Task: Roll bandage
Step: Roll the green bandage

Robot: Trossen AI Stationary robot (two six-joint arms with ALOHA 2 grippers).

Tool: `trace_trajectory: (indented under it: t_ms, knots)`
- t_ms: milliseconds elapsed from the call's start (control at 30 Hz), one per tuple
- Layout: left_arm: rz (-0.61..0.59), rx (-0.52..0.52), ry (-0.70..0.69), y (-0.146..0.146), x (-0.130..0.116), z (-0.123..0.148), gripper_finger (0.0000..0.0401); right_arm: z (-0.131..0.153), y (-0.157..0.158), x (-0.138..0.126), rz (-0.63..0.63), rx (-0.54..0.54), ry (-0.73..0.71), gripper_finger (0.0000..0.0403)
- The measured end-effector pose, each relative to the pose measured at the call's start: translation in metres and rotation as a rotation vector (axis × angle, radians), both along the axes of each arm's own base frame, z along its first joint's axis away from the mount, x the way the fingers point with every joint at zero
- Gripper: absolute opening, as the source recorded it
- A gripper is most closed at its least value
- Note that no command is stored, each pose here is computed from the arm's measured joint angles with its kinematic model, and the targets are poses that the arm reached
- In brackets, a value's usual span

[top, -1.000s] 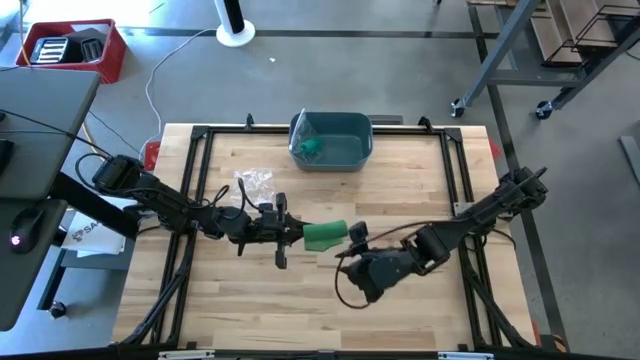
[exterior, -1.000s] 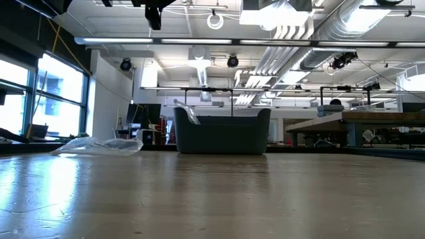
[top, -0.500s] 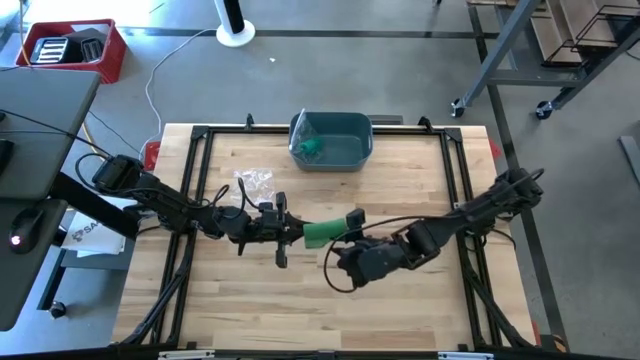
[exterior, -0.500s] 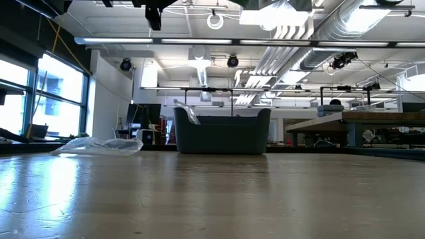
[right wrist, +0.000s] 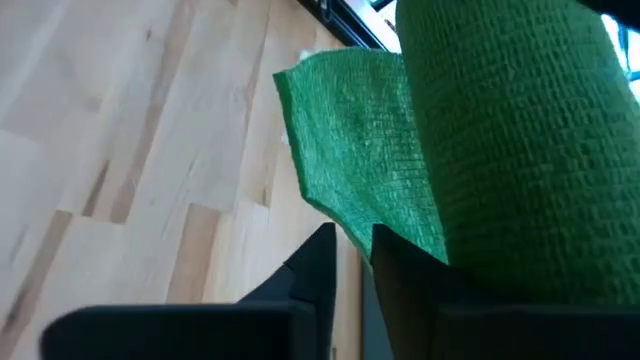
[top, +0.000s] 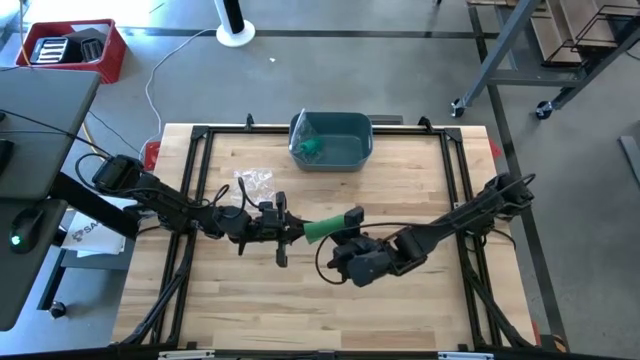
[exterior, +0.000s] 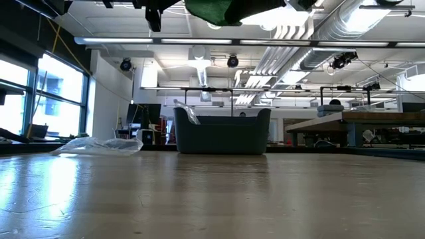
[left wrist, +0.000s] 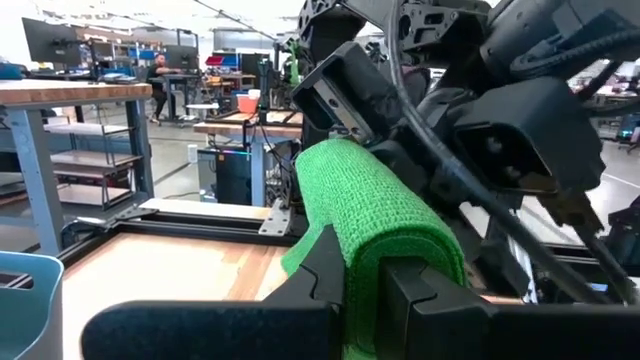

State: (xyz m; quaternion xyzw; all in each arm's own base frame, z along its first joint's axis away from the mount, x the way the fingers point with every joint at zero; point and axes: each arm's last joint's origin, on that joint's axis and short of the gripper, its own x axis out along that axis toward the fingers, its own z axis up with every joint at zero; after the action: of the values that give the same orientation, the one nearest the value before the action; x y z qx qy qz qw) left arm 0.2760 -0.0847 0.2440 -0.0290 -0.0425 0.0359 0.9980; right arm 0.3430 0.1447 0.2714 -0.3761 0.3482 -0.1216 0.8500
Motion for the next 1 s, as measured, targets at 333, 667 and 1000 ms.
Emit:
trace_trajectory:
  t_ms: [333, 667, 1000]
  knots:
    - [-0.002, -0.007, -0.001, 0.000, 0.000, 0.000, 0.0011, -0.005, 0.000, 0.001, -0.010, -0.031, 0.018, 0.0005]
    - [0.021, -0.006, 0.005, 0.000, 0.000, -0.001, 0.0011, -0.014, 0.002, -0.006, 0.037, 0.106, 0.130, 0.0000]
    - [0.064, -0.014, 0.026, 0.006, 0.002, -0.003, 0.0011, -0.011, 0.021, -0.011, 0.158, 0.023, 0.141, 0.0013]
